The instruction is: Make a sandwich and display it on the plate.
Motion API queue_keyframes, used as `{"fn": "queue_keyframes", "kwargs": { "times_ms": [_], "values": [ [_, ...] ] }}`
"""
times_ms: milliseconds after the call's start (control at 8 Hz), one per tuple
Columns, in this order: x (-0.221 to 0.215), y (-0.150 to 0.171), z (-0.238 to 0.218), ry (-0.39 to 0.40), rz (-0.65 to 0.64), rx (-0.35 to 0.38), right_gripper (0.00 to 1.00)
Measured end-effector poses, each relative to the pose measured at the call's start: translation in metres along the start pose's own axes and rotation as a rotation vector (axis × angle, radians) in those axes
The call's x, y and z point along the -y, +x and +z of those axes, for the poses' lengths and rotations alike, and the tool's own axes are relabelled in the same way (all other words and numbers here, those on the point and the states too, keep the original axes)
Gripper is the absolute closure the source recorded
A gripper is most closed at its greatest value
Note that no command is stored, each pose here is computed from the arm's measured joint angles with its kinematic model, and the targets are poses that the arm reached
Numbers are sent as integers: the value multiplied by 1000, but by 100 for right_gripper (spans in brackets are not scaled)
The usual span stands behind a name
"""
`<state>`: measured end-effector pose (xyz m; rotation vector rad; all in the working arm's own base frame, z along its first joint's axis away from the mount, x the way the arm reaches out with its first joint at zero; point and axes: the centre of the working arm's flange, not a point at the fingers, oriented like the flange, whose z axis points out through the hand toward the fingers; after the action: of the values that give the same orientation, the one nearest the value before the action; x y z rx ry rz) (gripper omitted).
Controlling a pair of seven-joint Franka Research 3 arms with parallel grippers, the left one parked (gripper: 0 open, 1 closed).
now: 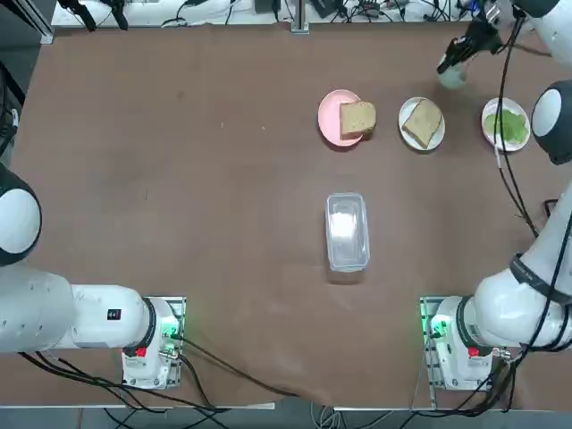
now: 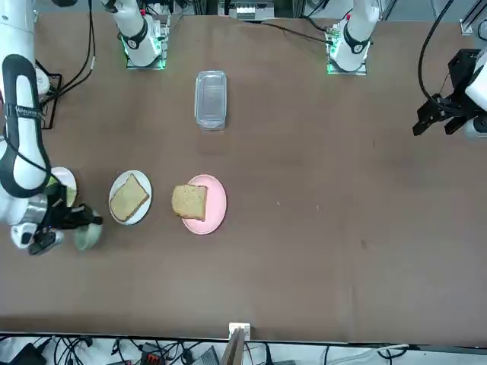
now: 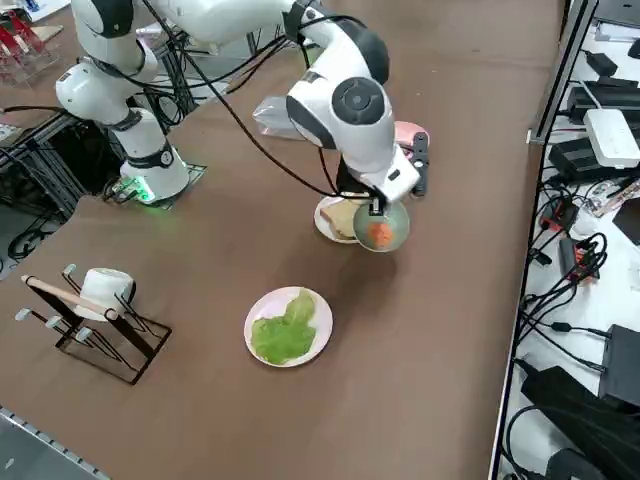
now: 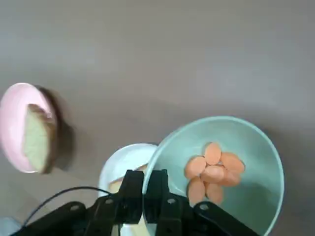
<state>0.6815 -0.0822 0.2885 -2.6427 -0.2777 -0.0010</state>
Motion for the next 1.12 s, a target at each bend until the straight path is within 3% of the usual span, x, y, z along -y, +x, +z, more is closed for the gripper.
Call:
{"fn": "queue_keyframes", "kwargs": {
  "times_ms": [500, 1125],
  "values": [
    [18, -28, 37, 155, 74, 40, 95],
    [21, -42, 37, 359, 132, 61, 95]
  ]
}}
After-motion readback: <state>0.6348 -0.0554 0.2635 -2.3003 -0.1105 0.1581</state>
